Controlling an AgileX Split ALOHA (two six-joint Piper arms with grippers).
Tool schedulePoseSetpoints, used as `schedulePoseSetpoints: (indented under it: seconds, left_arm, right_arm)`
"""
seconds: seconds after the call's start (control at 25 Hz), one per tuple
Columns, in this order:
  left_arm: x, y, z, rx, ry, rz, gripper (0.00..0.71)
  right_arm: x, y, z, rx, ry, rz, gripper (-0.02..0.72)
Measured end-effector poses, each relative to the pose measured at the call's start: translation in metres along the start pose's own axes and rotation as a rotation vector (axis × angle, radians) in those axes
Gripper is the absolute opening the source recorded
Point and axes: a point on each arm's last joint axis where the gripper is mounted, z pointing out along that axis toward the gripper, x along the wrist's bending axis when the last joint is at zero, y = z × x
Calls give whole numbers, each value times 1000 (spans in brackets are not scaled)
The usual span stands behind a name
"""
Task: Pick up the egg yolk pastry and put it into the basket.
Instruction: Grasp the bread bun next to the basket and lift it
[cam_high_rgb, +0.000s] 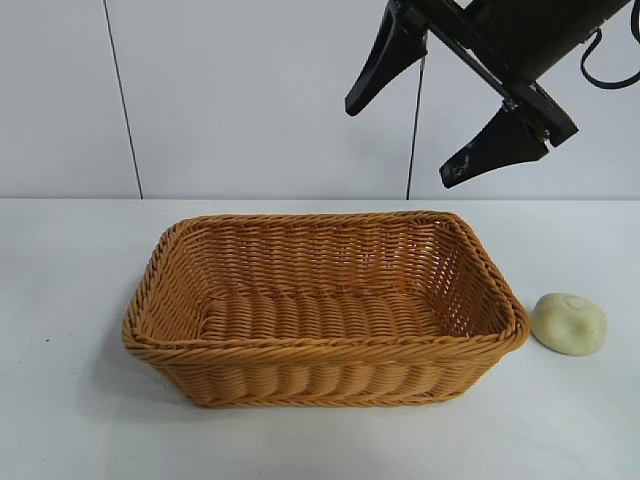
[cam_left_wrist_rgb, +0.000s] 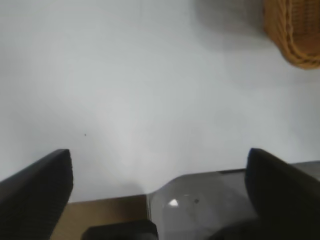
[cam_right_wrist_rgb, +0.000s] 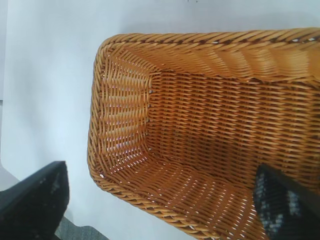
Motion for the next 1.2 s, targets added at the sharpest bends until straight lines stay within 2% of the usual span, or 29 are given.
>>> schedulePoseSetpoints:
  seconds: [0.12, 0.32, 0.68, 1.0, 1.12, 1.2]
  left_arm:
    - [0, -35, 3, -76, 2, 4, 687]
    - [1, -77, 8, -272, 6, 3, 687]
    - [-2, -113, -13, -543, 5, 27, 687]
    - [-4, -146, -27, -769, 7, 52, 687]
    - [-2, -153, -30, -819, 33, 60, 687]
    - [-1, -156, -30, -838, 43, 63, 687]
  right_arm:
    - [0, 0, 0, 0, 0, 0, 694]
    - [0, 0, 0, 0, 0, 0, 694]
    - [0, 0, 0, 1, -5, -4, 694]
    - [-2, 2, -5, 2, -60, -62, 694]
    - [1, 8, -15, -1, -112, -100, 694]
    - [1, 13, -23, -6, -179, -120, 694]
